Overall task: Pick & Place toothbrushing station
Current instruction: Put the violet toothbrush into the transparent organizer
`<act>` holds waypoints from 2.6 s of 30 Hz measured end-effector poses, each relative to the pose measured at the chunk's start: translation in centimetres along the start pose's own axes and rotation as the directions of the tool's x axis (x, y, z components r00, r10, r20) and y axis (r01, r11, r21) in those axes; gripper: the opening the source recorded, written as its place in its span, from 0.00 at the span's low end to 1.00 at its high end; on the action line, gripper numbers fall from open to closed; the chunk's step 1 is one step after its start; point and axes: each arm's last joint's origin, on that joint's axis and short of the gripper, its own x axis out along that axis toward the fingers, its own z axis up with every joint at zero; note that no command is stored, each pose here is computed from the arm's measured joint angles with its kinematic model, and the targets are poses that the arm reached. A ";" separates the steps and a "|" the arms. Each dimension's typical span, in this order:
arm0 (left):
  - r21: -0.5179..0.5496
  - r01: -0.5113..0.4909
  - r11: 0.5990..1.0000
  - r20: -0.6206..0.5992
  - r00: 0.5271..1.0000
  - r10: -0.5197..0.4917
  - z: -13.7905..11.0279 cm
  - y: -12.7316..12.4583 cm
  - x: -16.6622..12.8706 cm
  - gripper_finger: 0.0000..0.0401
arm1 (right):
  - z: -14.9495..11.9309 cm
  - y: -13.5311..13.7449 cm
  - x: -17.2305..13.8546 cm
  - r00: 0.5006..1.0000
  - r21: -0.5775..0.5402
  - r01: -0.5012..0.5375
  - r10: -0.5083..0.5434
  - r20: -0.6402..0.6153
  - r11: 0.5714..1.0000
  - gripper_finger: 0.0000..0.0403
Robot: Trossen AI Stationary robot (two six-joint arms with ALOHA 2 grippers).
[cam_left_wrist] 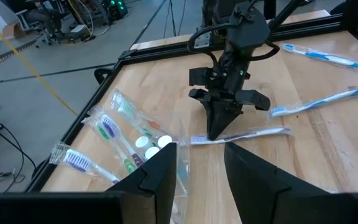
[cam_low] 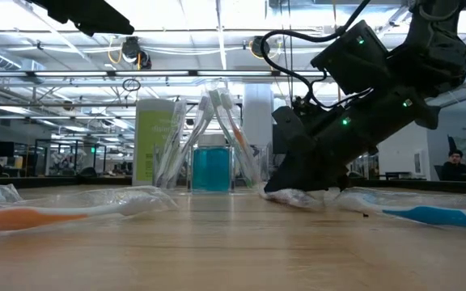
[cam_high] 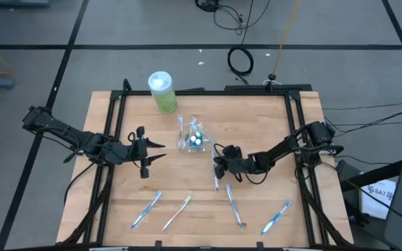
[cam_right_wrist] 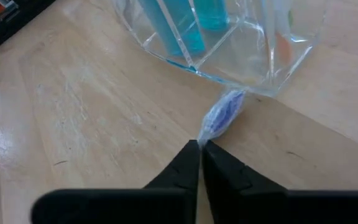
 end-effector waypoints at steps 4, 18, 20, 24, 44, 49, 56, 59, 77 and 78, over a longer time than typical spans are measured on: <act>0.000 0.000 1.000 0.000 1.000 0.000 0.0 0.0 0.0 0.35 | -0.1 0.4 -0.3 1.000 -0.001 -0.027 0.027 -0.013 1.000 0.01; 0.010 0.000 1.000 0.000 1.000 0.000 0.0 0.0 0.0 0.35 | 4.7 4.8 -5.7 0.930 -0.223 -0.315 0.347 0.120 0.922 0.00; 0.022 0.000 1.000 0.000 1.000 0.000 0.0 0.0 0.0 0.35 | 6.3 5.2 -6.8 0.904 -0.299 -0.306 0.374 0.209 0.904 0.00; 0.026 -0.001 1.000 0.000 1.000 0.001 0.0 0.0 0.0 0.35 | 9.1 5.1 -8.6 0.859 -0.399 -0.203 0.358 0.365 0.894 0.00; 0.066 -0.014 0.998 0.051 0.999 0.010 0.6 0.0 0.0 0.35 | 13.8 1.4 -4.8 0.703 -0.524 0.012 0.366 0.610 0.852 0.00; 0.066 -0.014 0.998 0.051 0.999 0.010 0.6 0.0 0.0 0.35 | 13.2 0.0 -2.6 0.708 -0.508 0.045 0.331 0.624 0.860 0.00; 0.067 -0.014 0.998 0.051 0.999 0.010 0.6 0.0 0.0 0.35 | 11.8 -1.4 -0.3 0.771 -0.502 0.060 0.279 0.572 0.863 0.00; 0.068 -0.013 0.998 0.049 0.999 0.010 0.6 0.0 0.0 0.35 | 11.4 -1.3 -0.2 0.783 -0.515 0.056 0.283 0.555 0.855 0.00; 0.068 -0.012 0.998 0.047 0.999 0.009 0.5 0.0 0.0 0.35 | 8.9 -0.4 0.1 0.866 -0.624 0.170 0.186 0.464 0.763 0.00; 0.068 -0.012 0.998 0.047 0.999 0.009 0.5 0.0 0.0 0.35 | 8.8 -0.3 0.1 0.869 -0.626 0.169 0.185 0.460 0.761 0.00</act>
